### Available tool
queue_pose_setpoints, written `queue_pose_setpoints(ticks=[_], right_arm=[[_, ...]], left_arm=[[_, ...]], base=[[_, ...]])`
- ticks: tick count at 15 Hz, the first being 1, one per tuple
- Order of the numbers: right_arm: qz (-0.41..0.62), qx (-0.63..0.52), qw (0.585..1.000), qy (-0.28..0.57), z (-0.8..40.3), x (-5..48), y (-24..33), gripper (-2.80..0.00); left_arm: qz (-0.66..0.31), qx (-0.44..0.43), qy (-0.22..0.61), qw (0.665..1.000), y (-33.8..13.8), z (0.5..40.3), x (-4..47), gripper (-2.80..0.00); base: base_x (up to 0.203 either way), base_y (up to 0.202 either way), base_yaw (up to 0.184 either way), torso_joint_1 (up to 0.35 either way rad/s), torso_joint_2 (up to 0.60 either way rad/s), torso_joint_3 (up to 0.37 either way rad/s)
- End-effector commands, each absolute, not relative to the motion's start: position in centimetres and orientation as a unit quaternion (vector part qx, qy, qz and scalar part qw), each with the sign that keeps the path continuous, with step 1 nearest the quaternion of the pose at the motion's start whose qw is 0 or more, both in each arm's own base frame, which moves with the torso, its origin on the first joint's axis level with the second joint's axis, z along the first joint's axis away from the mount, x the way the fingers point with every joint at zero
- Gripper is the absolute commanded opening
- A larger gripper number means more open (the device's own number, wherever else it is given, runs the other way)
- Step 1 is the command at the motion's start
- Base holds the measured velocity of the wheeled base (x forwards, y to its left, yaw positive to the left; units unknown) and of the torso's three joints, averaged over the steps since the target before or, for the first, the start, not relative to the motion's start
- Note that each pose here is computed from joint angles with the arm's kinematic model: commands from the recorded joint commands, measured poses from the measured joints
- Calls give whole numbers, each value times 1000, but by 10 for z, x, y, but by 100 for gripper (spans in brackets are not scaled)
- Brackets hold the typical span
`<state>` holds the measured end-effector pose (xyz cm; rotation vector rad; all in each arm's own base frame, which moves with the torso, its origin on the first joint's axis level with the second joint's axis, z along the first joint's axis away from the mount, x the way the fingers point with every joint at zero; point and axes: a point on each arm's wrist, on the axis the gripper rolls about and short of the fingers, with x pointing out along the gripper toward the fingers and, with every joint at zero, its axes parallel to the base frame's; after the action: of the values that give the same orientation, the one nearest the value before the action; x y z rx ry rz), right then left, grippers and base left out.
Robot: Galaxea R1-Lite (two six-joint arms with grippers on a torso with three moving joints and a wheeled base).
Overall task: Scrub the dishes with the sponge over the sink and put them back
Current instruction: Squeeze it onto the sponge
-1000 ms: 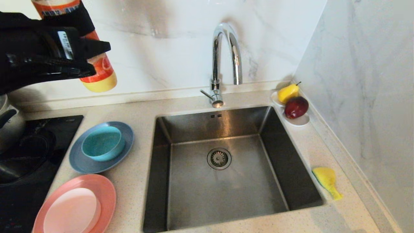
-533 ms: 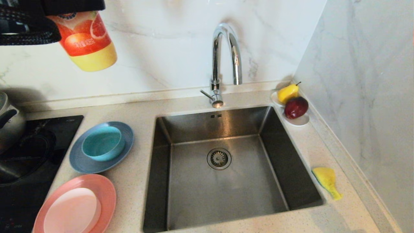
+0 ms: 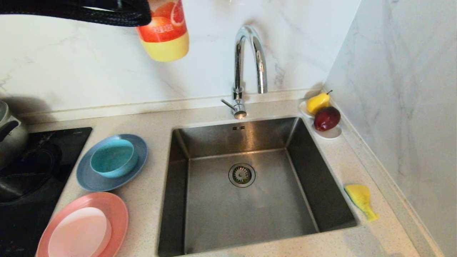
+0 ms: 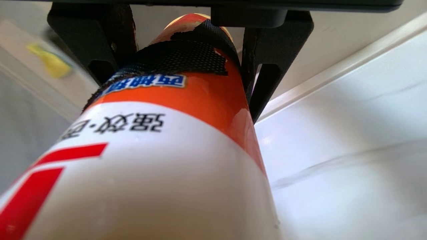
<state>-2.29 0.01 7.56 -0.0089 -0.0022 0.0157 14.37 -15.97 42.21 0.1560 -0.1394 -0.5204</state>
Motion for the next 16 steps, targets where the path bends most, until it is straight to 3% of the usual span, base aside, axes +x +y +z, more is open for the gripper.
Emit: queue_pose_setpoints(ticks=[1,10,16], right_arm=[[8,-5,1000,-2,76,-23,0,-280],[8,-5,1000,-2,76,-23,0,-280],[8,-5,1000,-2,76,-23,0,-280]], left_arm=[[-271,92,-52,957,-194,413,156,-280],[-293,114,-57,948,-273,404,154,-280],[-311,162,-41,935,-322,373,146,-280]], base=[[0,0,0,0,0,0],[0,0,0,0,0,0],[0,0,0,0,0,0]])
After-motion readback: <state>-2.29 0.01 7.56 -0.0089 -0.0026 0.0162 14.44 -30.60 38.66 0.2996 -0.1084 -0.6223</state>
